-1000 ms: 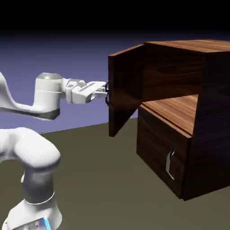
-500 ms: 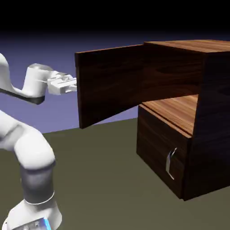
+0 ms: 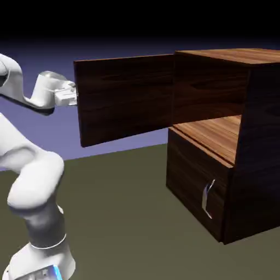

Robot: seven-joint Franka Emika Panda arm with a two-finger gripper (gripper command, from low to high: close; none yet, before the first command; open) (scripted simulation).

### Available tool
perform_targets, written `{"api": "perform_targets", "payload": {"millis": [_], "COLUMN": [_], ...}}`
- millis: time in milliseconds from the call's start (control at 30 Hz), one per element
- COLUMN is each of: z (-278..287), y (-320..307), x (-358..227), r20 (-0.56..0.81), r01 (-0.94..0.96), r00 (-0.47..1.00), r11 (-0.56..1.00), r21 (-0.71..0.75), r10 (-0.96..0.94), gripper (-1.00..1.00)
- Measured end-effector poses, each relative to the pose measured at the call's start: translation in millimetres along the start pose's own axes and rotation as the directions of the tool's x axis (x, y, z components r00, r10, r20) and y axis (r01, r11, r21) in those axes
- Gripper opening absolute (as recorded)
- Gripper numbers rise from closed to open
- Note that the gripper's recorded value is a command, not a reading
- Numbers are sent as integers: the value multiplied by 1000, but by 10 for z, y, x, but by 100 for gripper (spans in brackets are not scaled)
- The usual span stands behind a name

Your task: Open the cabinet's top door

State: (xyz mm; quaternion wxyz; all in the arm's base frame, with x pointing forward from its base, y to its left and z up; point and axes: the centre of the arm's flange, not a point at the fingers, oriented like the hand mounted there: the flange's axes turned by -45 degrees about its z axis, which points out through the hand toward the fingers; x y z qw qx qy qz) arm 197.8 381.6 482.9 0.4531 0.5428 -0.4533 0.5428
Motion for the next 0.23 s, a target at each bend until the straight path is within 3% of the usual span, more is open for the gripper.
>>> {"api": "perform_targets", "payload": {"millis": [233], "z": [-405], "y": [-194], "x": [1], "r20": [0], "r01": [0], "r00": [1000], "r11": [993], "r21": [-116], "r10": [0], "gripper": [-100]}}
